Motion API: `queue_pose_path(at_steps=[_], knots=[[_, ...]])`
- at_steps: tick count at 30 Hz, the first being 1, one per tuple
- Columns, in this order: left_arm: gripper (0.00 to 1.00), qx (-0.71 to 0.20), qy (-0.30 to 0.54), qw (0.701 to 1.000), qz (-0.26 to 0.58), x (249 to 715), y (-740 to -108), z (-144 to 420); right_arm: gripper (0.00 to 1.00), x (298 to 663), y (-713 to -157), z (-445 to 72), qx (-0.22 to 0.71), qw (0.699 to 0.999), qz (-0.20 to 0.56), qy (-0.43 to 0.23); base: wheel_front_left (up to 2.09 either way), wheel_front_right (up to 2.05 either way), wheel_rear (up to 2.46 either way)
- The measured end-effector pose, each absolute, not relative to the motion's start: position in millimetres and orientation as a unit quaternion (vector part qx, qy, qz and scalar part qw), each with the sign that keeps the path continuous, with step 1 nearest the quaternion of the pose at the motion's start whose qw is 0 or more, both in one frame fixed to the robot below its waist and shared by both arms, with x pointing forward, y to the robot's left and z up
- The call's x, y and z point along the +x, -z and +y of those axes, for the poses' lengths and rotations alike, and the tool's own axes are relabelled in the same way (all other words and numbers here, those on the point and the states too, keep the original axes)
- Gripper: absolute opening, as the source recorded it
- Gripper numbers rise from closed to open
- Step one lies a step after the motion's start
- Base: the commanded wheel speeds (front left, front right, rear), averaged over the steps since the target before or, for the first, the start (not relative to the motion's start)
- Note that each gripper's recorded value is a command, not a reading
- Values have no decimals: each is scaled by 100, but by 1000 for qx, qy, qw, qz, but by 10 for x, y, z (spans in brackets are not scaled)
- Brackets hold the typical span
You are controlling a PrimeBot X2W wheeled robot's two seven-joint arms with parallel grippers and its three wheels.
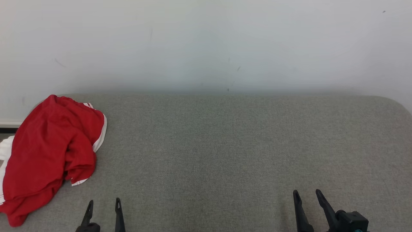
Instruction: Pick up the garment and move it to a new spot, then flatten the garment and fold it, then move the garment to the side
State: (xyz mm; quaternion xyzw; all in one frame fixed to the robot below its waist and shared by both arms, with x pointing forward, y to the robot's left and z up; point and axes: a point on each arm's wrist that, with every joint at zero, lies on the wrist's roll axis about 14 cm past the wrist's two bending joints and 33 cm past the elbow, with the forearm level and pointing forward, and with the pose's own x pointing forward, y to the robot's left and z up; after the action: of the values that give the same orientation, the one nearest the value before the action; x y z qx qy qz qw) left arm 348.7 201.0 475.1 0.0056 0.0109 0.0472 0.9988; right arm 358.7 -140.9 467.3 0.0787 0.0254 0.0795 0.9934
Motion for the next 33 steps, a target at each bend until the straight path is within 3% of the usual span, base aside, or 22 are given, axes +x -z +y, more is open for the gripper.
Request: queue_pose_path(at_steps=[20, 33], knots=[[100, -6, -60, 998, 16, 3469, -4719, 2085, 100, 3625, -4713, -1401, 90, 993, 19, -79, 0, 0, 0], [100, -1, -105, 994, 9, 3287, -4756, 2405, 100, 3665, -4680, -1164, 103, 988, 29, -112, 0, 0, 0]])
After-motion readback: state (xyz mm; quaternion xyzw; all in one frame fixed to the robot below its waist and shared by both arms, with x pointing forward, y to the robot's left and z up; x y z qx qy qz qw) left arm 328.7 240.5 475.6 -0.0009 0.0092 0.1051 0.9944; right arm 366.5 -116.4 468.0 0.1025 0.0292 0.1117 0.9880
